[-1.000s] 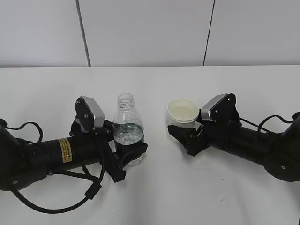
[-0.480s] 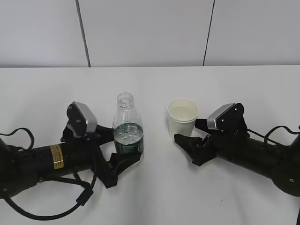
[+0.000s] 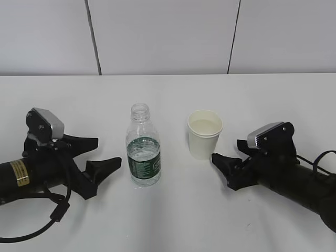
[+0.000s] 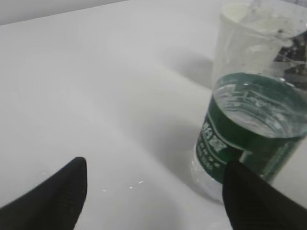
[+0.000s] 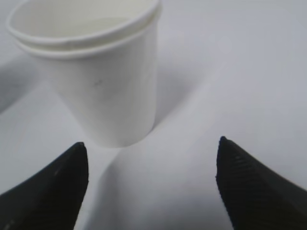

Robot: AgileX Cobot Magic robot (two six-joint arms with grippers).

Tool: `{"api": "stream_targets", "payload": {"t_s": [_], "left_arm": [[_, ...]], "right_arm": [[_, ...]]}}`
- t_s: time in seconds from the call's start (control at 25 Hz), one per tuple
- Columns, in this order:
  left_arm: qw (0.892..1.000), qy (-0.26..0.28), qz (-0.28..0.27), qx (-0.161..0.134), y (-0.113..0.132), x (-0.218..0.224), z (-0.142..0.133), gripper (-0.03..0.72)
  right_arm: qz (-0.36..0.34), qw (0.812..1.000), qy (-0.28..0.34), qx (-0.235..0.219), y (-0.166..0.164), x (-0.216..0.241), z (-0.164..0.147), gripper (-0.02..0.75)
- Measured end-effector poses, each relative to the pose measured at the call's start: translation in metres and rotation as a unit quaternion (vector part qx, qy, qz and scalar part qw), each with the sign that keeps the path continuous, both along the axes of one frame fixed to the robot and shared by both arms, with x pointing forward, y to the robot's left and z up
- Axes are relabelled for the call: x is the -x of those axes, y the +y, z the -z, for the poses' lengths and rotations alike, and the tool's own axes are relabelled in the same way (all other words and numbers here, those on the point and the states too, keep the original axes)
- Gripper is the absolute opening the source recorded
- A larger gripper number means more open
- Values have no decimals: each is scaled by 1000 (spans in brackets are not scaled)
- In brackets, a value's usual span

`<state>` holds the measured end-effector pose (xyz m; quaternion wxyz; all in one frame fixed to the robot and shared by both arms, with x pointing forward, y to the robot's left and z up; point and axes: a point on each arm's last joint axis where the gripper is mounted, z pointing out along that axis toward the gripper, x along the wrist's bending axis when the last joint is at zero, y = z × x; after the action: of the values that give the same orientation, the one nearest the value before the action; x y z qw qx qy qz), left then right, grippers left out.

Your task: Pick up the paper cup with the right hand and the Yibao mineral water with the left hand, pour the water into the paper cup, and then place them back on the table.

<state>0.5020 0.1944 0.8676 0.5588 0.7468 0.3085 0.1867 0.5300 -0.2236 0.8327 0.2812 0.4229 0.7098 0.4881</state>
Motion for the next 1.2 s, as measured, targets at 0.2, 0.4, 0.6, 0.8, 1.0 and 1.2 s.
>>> {"api": "stream_targets", "payload": {"t_s": [0.2, 0.4, 0.6, 0.8, 1.0, 1.2], "left_arm": [[999, -7, -53, -1, 8, -7, -1, 532], [992, -21, -127, -9, 19, -16, -2, 532], [978, -32, -203, -20, 31, -22, -2, 532], [969, -36, -242, -36, 39, -26, -2, 532], [963, 15, -259, -73, 41, -38, 0, 532], [955, 63, -268, -111, 41, -59, -21, 532]], "right_arm": [[54, 998, 13, 0, -9, 5, 2, 636], [114, 993, -15, -10, -19, 0, -17, 604], [168, 985, -35, -20, -27, -4, -30, 591], [187, 982, -5, -22, -29, -7, -29, 589], [194, 980, 36, -13, -28, -16, -31, 587], [202, 976, 80, -1, -31, -32, -51, 587]]}}
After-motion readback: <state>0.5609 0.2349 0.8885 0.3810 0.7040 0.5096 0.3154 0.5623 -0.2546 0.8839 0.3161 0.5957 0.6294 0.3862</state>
